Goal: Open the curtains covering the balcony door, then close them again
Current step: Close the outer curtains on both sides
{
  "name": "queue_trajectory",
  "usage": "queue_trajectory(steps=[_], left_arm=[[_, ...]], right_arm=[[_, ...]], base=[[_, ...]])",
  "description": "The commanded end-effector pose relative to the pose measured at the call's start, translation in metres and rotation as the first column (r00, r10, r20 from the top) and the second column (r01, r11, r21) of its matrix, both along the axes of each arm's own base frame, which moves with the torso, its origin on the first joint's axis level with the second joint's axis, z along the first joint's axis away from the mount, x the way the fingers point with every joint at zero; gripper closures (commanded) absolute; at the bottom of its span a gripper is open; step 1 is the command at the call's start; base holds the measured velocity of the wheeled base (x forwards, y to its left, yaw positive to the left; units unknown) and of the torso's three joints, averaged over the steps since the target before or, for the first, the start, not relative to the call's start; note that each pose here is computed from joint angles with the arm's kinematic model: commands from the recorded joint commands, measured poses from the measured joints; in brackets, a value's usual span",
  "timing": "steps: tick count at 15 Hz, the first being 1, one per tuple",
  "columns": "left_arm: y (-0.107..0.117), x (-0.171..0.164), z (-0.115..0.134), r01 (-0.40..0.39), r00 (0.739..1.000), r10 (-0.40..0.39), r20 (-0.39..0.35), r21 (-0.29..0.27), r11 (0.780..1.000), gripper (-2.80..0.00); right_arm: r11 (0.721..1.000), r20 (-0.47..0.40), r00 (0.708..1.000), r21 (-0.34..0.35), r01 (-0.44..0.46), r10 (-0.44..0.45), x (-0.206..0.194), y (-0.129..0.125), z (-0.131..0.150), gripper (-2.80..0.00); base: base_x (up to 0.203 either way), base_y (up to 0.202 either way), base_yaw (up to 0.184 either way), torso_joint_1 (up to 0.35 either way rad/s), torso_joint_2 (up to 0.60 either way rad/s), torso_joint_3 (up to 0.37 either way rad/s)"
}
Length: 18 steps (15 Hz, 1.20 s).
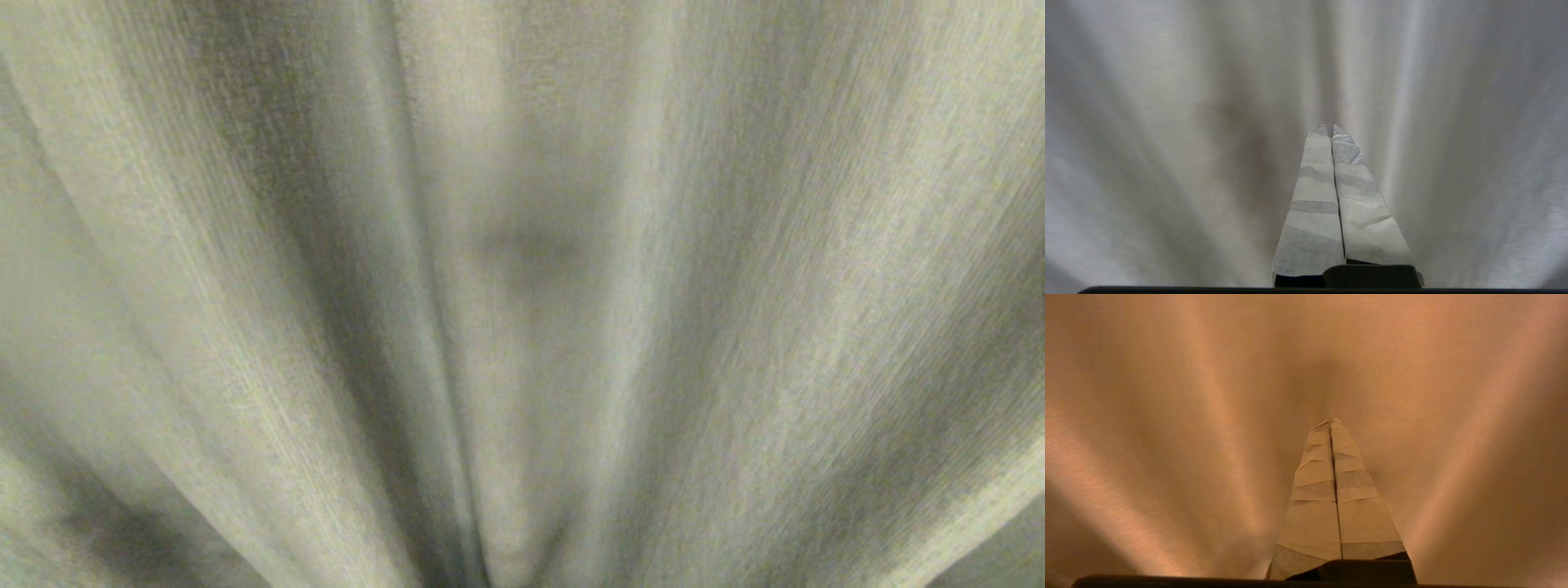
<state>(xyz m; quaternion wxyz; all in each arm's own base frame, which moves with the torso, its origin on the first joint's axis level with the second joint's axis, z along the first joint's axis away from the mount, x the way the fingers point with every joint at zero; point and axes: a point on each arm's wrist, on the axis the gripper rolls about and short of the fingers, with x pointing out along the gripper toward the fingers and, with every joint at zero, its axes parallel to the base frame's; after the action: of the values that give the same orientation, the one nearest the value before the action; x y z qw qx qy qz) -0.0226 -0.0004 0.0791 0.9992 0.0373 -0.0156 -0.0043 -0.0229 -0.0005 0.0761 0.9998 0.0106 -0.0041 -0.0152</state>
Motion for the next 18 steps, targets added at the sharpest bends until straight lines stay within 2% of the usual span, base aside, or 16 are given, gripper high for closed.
queue_trajectory(steps=[1, 6, 18], left_arm=[[-0.0001, -0.0002, 0.0, -0.002, 1.0, 0.002, 0.003, 0.002, 1.0, 0.0], [-0.0001, -0.0002, 0.0, -0.001, 1.0, 0.001, 0.003, 0.027, 1.0, 0.0], [-0.0001, -0.0002, 0.0, -0.002, 1.0, 0.001, 0.003, 0.028, 1.0, 0.0]], right_arm=[[1.0, -0.002, 1.0, 0.0, 0.0, 0.0, 0.0001, -0.0001, 0.0, 0.0], [1.0, -0.002, 1.0, 0.0, 0.0, 0.0, 0.0001, -0.0001, 0.0, 0.0], [1.0, -0.002, 1.0, 0.0, 0.0, 0.0, 0.0001, -0.0001, 0.0, 0.0]], base=[[-0.001, -0.121, 0.006, 0.002, 0.0, 0.006], [0.0, -0.189, 0.005, 0.003, 0.0, 0.001], [0.0, -0.19, 0.001, 0.002, 0.0, 0.003]])
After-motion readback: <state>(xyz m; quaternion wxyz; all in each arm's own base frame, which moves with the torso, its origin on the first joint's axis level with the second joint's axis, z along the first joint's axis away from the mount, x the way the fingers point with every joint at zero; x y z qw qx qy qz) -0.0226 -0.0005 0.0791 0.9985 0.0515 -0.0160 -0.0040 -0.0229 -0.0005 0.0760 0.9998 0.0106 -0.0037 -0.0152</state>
